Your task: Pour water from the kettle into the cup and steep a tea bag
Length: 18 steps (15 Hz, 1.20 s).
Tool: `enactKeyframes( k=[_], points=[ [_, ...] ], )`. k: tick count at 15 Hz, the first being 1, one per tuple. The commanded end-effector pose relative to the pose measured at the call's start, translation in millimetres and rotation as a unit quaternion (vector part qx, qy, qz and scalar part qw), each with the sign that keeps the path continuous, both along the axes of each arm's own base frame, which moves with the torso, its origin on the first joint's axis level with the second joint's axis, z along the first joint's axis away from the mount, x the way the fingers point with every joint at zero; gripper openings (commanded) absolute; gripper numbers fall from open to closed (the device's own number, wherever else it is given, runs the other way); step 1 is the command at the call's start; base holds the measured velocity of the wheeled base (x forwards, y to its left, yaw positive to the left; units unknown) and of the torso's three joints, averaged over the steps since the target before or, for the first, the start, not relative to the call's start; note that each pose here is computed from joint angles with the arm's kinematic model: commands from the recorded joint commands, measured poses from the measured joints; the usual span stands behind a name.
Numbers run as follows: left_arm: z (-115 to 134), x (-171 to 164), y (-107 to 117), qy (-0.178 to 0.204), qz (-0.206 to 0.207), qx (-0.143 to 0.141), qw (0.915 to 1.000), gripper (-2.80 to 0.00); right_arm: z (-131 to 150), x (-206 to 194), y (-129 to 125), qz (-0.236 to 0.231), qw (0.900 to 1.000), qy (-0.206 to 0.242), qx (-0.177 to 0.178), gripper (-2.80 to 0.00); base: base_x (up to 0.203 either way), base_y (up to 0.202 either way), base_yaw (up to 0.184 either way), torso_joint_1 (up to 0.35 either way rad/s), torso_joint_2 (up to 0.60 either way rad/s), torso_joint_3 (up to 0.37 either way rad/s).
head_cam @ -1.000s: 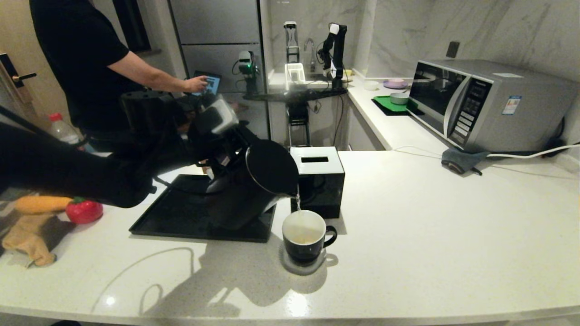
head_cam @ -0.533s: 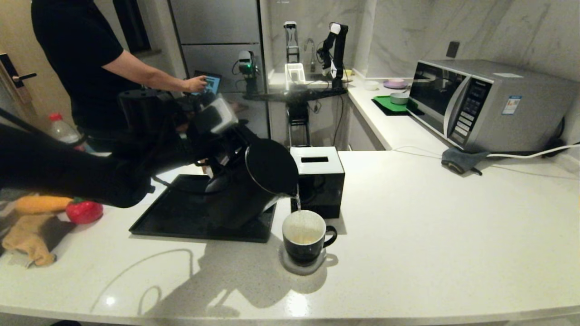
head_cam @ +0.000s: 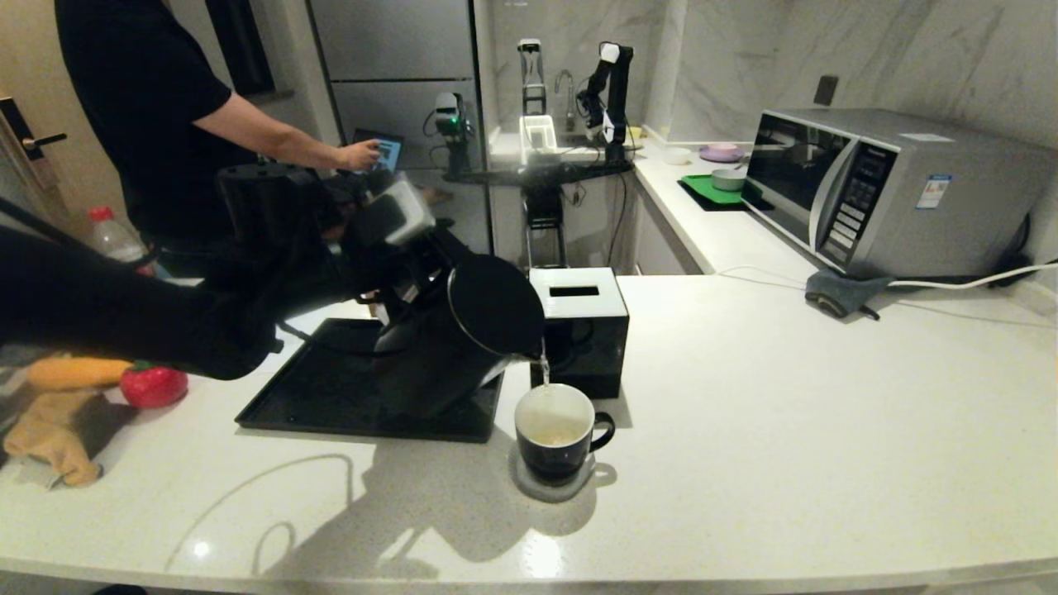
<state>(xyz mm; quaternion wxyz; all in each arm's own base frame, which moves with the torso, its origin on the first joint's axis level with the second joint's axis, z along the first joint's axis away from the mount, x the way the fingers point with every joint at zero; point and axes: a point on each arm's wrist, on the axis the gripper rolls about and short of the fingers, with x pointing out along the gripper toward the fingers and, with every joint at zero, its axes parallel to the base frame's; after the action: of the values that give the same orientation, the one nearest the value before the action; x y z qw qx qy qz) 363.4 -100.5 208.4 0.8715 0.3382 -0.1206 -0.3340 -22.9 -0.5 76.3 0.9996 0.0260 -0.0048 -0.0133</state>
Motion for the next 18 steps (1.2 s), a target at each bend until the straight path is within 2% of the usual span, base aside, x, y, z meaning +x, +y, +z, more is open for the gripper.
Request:
enactKeyframes(
  k=[1, 18],
  points=[
    [-1.3, 0.3, -0.3, 0.001, -0.002, 0.004, 1.0, -2.8, 0.1, 0.1, 0.0, 0.0, 1.0, 0.0, 0.0, -2.8, 0.0, 0.0, 0.0, 0.0, 0.0, 0.0],
    [-0.7, -3.7, -1.7, -0.001, -0.005, 0.009, 1.0, -2.8, 0.0, 0.1, 0.0, 0.0, 1.0, 0.001, 0.0, -2.8, 0.0, 0.0, 0.0, 0.0, 0.0, 0.0]
  ],
)
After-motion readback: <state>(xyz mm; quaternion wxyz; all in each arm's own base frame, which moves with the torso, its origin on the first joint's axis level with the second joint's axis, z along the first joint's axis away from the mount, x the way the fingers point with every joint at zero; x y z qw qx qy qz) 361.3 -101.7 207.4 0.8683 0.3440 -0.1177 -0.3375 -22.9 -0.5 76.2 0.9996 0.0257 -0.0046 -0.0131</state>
